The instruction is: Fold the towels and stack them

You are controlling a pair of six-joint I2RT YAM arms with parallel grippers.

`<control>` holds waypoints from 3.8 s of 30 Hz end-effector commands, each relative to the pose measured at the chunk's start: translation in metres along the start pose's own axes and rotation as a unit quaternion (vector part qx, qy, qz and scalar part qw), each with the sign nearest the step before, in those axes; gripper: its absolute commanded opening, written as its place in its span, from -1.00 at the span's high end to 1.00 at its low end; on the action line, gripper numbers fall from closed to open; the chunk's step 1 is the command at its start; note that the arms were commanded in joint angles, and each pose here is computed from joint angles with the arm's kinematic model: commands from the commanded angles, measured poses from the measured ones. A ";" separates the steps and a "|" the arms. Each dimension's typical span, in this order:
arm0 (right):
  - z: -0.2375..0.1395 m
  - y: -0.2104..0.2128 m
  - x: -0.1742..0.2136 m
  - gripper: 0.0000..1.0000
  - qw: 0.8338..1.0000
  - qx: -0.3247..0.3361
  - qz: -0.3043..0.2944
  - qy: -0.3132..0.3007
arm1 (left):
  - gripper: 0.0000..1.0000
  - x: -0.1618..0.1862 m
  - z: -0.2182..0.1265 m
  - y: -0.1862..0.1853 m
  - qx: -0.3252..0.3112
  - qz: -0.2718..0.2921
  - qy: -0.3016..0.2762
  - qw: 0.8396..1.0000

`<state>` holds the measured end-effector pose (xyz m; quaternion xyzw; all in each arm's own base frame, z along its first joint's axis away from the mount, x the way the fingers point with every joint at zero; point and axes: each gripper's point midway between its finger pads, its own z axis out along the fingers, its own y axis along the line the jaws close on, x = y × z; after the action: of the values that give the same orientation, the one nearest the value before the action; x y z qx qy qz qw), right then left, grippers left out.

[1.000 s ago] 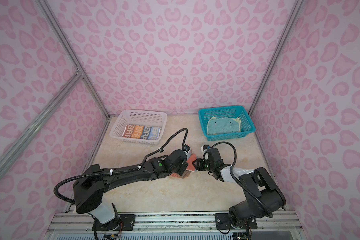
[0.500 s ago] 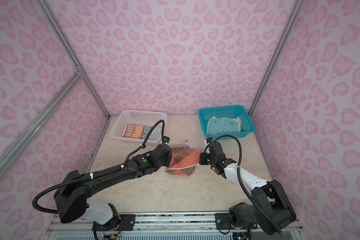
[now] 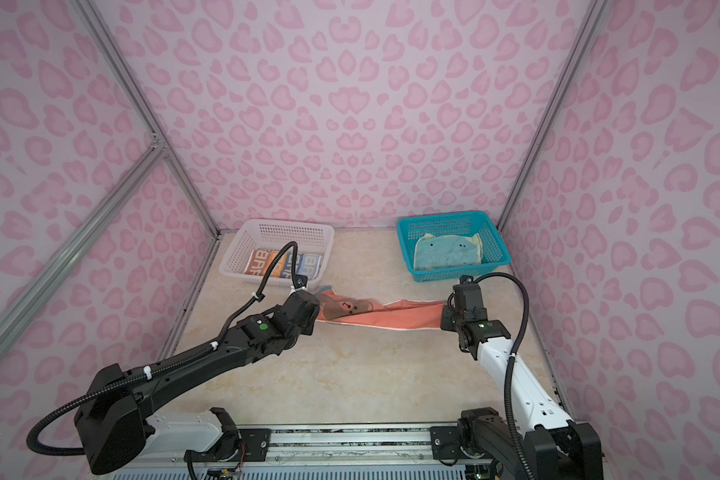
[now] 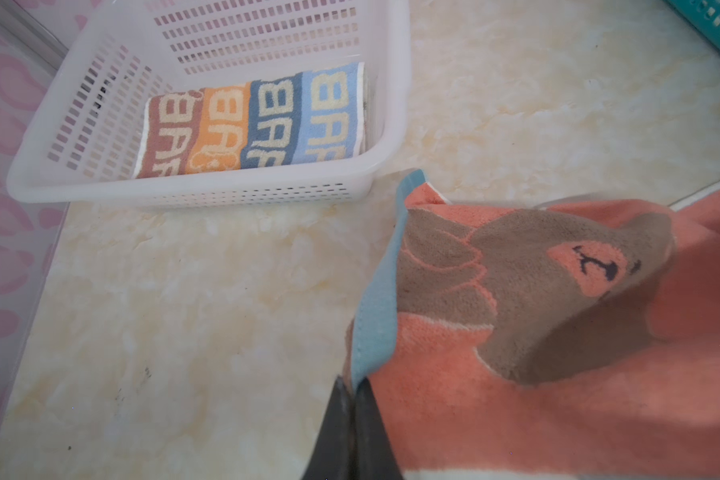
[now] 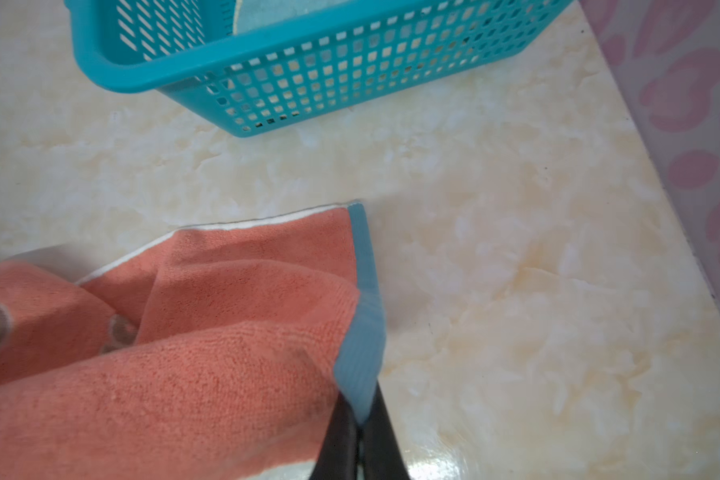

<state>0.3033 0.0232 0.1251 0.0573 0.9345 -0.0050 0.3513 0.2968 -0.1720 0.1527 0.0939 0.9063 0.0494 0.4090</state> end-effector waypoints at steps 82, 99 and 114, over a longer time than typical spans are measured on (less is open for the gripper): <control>0.027 0.277 0.092 0.10 0.918 -0.366 -0.108 0.111 | -0.78 -0.019 0.013 0.002 0.109 -0.129 -0.027 0.985; 0.043 0.307 0.096 0.36 0.900 -0.415 -0.076 0.106 | -0.78 -0.009 0.020 0.002 0.109 -0.127 -0.014 0.986; 0.047 0.318 0.078 0.21 0.901 -0.396 -0.154 0.093 | -0.78 -0.005 0.024 0.001 0.105 -0.119 -0.006 0.987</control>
<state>0.3120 0.3490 0.0629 -0.2162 0.8765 0.3373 0.2668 0.3160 -0.1708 0.1413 0.0248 0.9101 -0.0971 0.4020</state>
